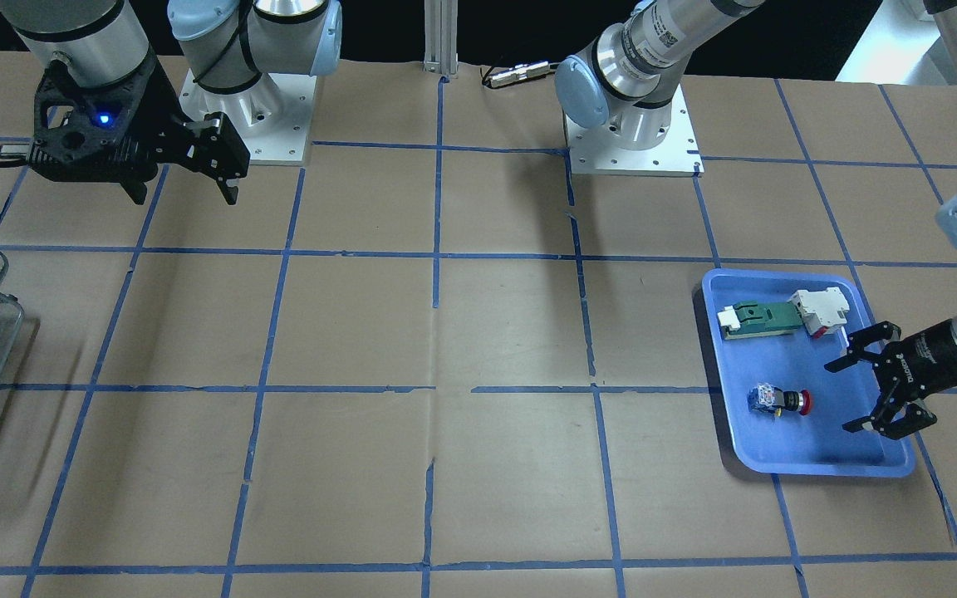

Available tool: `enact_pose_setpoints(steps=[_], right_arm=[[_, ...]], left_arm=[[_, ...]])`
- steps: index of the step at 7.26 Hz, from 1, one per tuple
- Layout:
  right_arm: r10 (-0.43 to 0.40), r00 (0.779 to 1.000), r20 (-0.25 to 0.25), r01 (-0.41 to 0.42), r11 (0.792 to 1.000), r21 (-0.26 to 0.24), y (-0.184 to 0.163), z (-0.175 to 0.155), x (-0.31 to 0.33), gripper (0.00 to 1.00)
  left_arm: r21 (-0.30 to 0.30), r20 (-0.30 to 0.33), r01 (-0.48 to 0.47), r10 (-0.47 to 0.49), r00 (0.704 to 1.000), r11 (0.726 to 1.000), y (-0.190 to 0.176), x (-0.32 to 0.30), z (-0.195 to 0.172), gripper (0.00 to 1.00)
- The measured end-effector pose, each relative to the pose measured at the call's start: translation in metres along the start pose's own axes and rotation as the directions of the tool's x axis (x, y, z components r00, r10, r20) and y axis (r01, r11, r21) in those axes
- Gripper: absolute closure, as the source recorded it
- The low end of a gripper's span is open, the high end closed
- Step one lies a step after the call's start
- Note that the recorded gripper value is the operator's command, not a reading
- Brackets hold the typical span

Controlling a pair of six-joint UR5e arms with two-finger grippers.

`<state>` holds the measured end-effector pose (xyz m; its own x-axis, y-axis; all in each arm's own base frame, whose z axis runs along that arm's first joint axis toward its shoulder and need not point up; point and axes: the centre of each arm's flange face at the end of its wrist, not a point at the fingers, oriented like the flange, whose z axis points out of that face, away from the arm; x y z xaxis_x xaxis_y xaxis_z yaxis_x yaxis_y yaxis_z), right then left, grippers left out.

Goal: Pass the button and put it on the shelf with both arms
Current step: 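Lower the open left gripper over the red push button in the tray, then close the left gripper on the red push button's base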

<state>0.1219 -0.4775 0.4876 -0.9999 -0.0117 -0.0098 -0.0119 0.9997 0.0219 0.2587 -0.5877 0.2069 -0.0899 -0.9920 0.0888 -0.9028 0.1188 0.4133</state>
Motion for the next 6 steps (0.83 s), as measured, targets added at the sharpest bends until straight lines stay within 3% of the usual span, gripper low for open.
enact_pose_setpoints(steps=[6], right_arm=[[0.001,1.0,0.002,-0.001,1.0,-0.002,0.0,0.001,0.0,0.0]], left_arm=[[-0.059,0.03,0.049,-0.047,0.998,0.997,-0.01,-0.005,0.034,0.0]])
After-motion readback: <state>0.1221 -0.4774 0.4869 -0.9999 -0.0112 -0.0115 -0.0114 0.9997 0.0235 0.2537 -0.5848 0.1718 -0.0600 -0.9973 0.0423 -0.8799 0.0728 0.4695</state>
